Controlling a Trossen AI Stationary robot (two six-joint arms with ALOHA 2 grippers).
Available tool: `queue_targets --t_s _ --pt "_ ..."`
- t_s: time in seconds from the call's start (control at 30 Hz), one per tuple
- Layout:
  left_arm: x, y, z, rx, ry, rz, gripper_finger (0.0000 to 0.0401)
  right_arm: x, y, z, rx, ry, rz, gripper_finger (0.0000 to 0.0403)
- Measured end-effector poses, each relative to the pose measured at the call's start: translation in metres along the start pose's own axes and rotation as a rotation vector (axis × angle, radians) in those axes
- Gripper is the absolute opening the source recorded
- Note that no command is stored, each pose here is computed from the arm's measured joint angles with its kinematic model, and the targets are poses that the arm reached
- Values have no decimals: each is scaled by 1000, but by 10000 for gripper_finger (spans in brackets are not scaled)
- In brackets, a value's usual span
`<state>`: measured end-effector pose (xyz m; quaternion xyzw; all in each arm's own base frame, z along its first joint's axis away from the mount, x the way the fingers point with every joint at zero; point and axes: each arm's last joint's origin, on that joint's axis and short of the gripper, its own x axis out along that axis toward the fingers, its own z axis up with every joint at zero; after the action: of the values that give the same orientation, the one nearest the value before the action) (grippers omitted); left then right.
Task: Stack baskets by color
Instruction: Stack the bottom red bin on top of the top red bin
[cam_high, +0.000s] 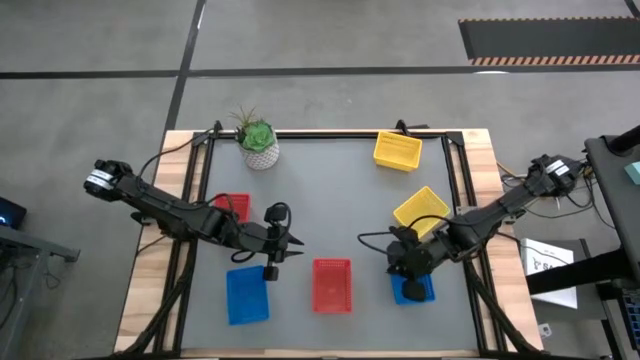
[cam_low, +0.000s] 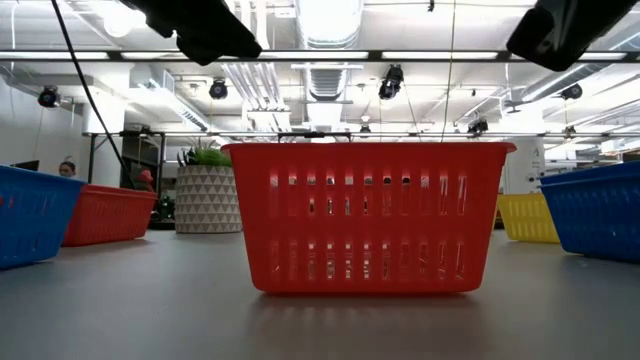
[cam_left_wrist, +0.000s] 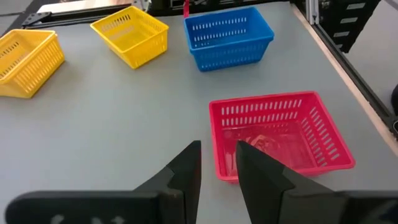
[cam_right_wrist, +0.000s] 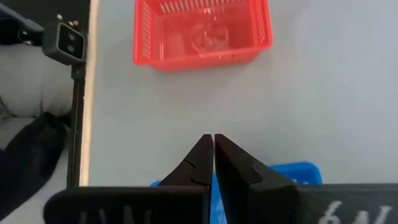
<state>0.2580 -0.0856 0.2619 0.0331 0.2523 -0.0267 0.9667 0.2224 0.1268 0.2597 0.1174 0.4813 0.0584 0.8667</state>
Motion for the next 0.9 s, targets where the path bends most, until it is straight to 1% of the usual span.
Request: queue_targets --t_s 0.13,0.3,0.37,0.57,0.77,0.9 --pt "0 0 0 0 1 0 84 1 5 -3 29 17 -14 9" --pt "0 0 -1 4 3 0 84 7 11 -15 43 -11 -95 9" --pt "0 0 -1 8 4 0 84 9 14 -19 42 -17 -109 9" --pt "1 0 -1 6 3 0 84 12 27 -28 99 -11 -103 9" --pt "1 0 0 -3 -6 -1 84 15 51 -33 99 -11 -79 9" --pt "1 0 2 -10 -33 -4 84 19 70 -32 89 -13 -72 9"
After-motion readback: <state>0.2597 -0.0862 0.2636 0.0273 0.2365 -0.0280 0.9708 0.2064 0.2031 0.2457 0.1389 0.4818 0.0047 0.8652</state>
